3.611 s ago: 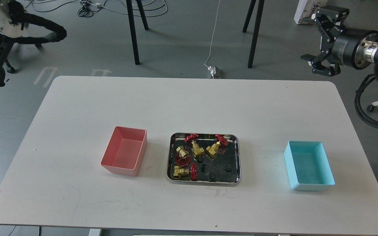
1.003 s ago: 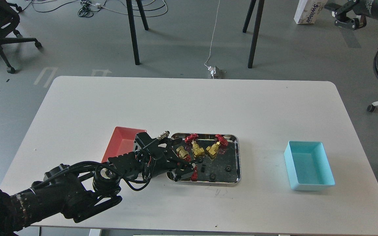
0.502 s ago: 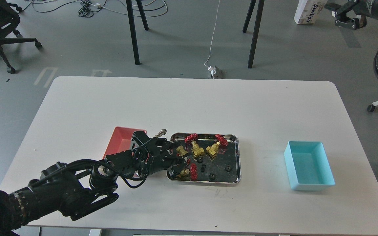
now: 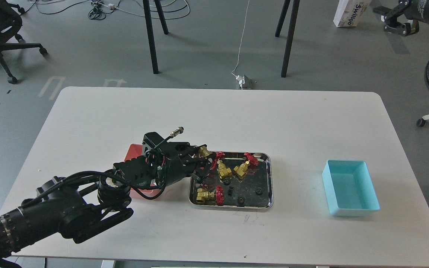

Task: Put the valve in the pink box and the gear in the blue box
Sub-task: 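Carry the valve to the pink box and release it inside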

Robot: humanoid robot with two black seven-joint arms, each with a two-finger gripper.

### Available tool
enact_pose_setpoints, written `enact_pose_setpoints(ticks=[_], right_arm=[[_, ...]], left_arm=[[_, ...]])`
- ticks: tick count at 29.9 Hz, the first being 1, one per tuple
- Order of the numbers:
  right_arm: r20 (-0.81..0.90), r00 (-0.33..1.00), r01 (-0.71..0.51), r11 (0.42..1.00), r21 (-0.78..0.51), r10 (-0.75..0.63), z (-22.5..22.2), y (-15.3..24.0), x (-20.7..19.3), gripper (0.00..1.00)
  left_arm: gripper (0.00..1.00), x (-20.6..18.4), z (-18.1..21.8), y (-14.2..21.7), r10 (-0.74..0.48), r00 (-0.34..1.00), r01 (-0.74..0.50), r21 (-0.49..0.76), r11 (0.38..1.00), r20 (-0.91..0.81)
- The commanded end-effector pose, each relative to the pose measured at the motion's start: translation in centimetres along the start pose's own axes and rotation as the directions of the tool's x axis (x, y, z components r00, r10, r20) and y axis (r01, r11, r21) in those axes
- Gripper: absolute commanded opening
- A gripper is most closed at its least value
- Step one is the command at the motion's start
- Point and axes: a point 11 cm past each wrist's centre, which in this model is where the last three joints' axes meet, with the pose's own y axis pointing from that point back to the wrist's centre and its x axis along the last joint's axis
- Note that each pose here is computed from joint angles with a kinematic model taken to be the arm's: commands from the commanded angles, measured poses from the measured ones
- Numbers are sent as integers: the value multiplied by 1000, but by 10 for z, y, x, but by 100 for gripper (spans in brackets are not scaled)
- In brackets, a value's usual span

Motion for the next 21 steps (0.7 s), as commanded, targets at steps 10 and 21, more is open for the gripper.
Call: enact_pose_setpoints(ticks=[10, 21], right_arm=[[-14, 1000, 3, 1000, -3, -3, 1, -13, -8, 99], [-9, 1000, 23, 1000, -14, -23, 6, -24, -21, 99]], left_arm=[[14, 2, -83, 101, -35, 997, 46, 177, 983, -65], [17, -26, -80, 107, -79, 991, 98, 183, 978, -108]])
